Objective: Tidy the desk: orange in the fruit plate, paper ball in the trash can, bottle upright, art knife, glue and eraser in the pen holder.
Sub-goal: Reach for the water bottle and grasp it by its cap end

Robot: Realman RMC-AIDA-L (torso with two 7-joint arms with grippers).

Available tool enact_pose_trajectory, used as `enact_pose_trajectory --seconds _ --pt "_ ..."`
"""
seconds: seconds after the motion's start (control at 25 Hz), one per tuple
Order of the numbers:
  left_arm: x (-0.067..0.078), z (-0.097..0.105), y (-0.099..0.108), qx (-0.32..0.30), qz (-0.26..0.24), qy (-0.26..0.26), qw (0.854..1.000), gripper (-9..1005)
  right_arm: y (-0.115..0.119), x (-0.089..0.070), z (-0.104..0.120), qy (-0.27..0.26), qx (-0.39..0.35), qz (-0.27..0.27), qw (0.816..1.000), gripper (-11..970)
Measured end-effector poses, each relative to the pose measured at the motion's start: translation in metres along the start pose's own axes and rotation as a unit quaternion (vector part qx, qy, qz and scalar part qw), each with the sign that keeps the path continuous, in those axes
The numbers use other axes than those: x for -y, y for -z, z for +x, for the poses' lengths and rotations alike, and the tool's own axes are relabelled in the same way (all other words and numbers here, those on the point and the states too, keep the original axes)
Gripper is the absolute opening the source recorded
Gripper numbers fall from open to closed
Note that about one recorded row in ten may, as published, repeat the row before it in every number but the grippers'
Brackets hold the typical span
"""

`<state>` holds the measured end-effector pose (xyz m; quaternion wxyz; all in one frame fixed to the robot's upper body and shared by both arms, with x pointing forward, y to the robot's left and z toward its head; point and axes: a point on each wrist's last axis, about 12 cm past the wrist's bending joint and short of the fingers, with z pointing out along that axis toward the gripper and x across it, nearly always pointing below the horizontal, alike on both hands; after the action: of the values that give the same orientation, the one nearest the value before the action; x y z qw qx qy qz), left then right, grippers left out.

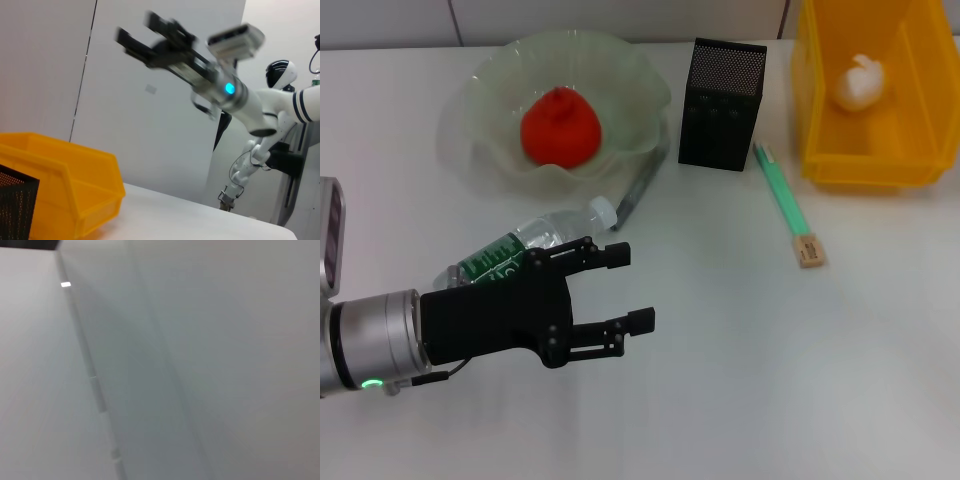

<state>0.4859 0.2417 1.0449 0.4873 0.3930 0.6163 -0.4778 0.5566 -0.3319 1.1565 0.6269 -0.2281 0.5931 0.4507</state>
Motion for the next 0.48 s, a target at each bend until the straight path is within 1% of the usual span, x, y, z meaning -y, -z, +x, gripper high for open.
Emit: enact_pose_trajectory --seconds 0.04,0.16,0.36,0.4,0.44,0.48 --pt "0.000 0.000 0.000 0.000 0.000 0.000 1.000 797 0.000 0.000 0.000 0.000 0.000 0.000 1.000 777" --pt "0.000 0.000 0.000 0.000 0.000 -0.001 1.000 797 0.015 -0.014 0.019 -0.006 -0.044 -0.034 0.998 778" --pt "-0.001 -0.001 0.001 -0.003 -0.002 0.001 1.000 797 0.035 -0.030 0.047 -0.010 -0.124 -0.062 0.990 779" --pt "-0.002 -0.001 0.002 -0.005 -0.004 0.002 1.000 797 0.041 -0.035 0.056 -0.007 -0.150 -0.069 0.986 779" --pt "-0.002 -0.001 0.002 -0.005 -0.004 0.002 1.000 797 0.041 -0.035 0.056 -0.007 -0.150 -0.069 0.986 779" --pt "-0.002 -0.001 0.002 -0.005 -0.005 0.002 1.000 797 0.043 -0.037 0.062 -0.003 -0.163 -0.074 0.984 778"
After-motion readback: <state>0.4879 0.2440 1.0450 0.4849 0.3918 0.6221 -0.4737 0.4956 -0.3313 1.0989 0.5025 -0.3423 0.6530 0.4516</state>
